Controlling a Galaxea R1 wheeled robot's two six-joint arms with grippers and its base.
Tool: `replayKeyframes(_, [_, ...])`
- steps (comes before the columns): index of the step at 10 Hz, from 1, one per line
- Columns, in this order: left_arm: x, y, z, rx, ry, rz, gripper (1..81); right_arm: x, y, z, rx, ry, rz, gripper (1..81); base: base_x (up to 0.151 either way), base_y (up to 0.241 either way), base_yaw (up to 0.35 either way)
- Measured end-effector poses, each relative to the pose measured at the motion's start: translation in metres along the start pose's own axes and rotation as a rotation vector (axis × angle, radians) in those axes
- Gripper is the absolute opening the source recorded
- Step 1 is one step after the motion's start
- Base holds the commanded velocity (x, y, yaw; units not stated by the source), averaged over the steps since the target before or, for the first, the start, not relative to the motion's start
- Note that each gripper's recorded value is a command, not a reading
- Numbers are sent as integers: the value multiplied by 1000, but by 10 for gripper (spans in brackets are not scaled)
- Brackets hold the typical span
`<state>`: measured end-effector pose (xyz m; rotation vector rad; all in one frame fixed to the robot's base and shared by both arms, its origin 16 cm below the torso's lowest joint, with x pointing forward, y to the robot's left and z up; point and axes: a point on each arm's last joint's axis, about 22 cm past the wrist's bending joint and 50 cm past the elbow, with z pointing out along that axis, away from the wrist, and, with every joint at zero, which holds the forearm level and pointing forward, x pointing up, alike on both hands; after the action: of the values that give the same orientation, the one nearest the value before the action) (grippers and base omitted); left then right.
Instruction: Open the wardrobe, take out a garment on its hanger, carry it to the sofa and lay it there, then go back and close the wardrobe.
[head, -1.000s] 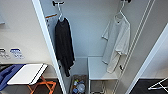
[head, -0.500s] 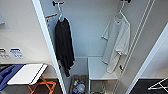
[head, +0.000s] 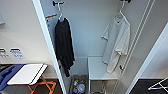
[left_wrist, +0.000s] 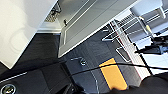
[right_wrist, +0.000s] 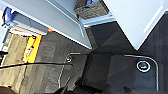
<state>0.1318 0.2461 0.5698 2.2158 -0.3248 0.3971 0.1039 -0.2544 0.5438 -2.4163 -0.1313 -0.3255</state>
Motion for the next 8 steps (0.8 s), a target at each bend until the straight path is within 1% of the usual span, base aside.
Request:
replayKeyframes(1, [-11, -10, 9, 29, -15, -5, 811, -11, 12, 8, -37, -18, 15, 811, 0, 0, 0])
replayKeyframes(2, [-23, -22, 15, 63, -32, -11, 811, -21, 19, 16, -63, -31, 29, 811, 0, 0, 0])
replayKeyframes(4, [-42, -48, 21, 144, -64, -27, 811, -43, 26, 36, -109, -64, 49, 811, 0, 0, 0])
replayKeyframes(5, [-48, -57, 27, 176, -75, -28, 811, -53, 28, 44, -130, -81, 59, 811, 0, 0, 0])
replayKeyframes(7, [-54, -61, 47, 210, -85, -42, 811, -73, 28, 55, -168, -120, 74, 811, 0, 0, 0])
replayKeyframes(8, [-61, -60, 58, 230, -96, -49, 811, -87, 29, 63, -199, -153, 77, 811, 0, 0, 0])
